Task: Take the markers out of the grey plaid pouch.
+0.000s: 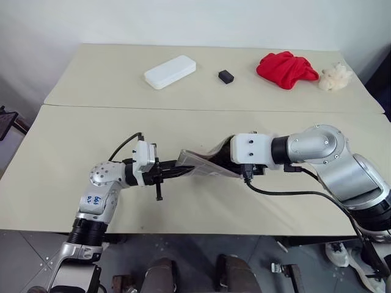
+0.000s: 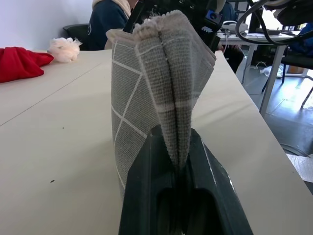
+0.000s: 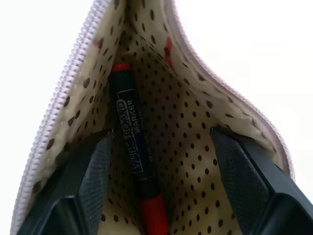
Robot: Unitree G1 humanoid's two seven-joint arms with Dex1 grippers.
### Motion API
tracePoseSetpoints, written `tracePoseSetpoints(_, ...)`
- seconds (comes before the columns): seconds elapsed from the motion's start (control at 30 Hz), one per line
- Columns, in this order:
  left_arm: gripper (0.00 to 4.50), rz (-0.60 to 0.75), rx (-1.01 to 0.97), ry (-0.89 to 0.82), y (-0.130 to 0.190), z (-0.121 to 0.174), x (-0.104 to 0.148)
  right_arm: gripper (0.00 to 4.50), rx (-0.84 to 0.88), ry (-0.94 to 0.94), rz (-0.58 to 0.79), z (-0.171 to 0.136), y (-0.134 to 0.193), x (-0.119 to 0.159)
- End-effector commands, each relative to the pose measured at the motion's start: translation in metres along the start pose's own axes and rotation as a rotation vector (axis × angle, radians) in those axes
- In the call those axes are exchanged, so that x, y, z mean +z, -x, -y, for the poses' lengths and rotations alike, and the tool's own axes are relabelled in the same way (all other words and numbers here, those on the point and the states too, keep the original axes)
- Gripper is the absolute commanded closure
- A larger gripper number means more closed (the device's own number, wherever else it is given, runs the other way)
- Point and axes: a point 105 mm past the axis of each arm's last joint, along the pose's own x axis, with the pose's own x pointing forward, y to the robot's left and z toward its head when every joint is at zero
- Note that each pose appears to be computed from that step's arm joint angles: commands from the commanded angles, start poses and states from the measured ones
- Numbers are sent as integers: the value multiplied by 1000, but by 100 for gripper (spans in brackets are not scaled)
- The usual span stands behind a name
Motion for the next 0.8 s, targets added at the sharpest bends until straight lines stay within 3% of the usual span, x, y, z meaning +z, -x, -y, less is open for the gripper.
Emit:
tracePoseSetpoints(0.03, 450, 22, 6, -32, -2, -3, 10, 120, 31, 12, -17, -9, -5, -3)
tracePoseSetpoints(0.37, 450, 26, 2, -33, -4, -5, 10, 120, 55, 33, -38, -14, -19, -5)
tracePoseSetpoints(0.47, 450, 28, 2, -34, -5, -6, 10, 39, 42, 69, -56, -13, -23, -8)
tracePoseSetpoints(0.8, 450, 65, 27, -10, -4, -9, 15, 39, 74, 73, -44, -17, -36, -7)
